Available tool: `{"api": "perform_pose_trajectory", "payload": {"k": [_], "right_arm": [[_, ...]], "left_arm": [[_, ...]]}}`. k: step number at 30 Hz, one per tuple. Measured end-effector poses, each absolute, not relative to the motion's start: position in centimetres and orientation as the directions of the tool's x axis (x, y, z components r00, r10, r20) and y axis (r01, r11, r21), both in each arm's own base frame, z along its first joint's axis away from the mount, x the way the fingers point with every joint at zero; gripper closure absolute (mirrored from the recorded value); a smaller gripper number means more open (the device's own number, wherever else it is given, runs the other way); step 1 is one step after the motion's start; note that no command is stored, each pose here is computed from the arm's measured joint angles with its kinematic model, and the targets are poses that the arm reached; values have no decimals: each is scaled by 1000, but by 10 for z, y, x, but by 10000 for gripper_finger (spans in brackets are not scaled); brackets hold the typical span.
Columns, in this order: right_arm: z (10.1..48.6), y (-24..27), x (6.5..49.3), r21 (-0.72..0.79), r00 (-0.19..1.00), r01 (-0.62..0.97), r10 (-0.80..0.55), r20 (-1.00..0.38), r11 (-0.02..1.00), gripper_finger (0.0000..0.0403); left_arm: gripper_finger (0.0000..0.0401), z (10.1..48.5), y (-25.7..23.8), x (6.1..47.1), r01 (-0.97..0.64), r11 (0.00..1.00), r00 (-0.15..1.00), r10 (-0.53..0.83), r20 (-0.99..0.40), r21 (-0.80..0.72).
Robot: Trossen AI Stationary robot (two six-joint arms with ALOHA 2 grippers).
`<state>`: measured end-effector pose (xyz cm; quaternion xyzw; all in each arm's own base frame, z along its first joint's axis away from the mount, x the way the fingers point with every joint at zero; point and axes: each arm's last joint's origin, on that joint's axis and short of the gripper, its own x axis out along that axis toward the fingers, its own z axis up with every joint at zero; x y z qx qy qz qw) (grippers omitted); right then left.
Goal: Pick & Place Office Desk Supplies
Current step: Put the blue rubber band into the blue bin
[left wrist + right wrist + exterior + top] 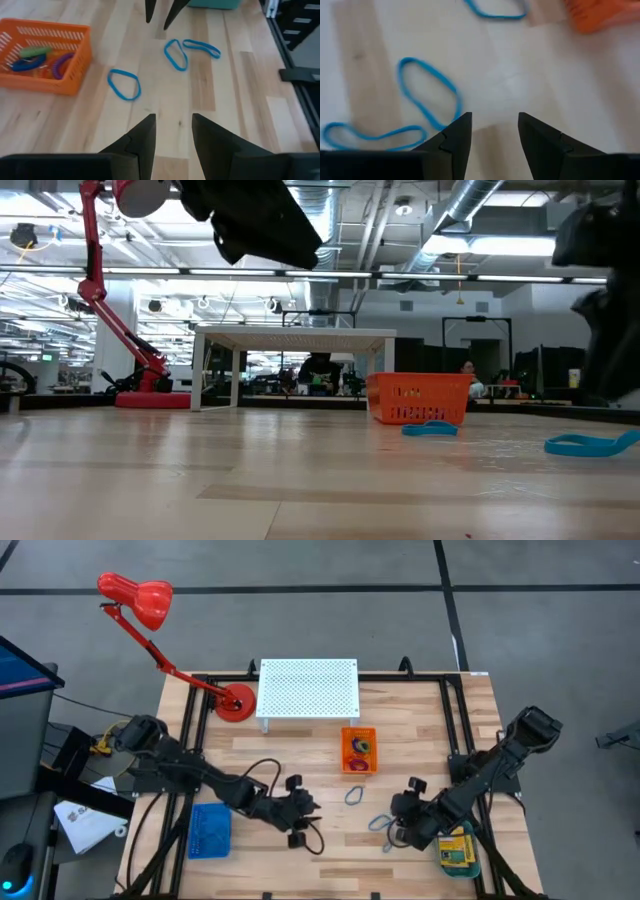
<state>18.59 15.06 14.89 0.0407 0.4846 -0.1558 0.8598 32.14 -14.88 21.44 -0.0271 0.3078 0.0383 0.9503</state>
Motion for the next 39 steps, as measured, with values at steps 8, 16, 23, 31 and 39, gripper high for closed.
{"api": "perform_pose_trajectory", "payload": {"k": [8,16,23,31,39], "right_arm": [[138,153,189,46,520,242,-90,-849,969,246],[140,158,193,112,543,214,-23,-840,970,246],[135,156,192,137,552,204,2,-834,969,246],[125,144,195,159,565,195,22,-825,968,246],[119,142,192,219,560,174,86,-824,960,246]], "left_arm": [[280,215,-161,316,-62,998,813,36,-581,-24],[280,215,-166,312,-66,998,818,49,-573,-10],[280,215,-166,312,-70,997,819,50,-572,-14],[280,215,-166,312,-70,997,818,49,-573,-15],[280,215,-166,312,-71,997,818,49,-572,-15]]}}
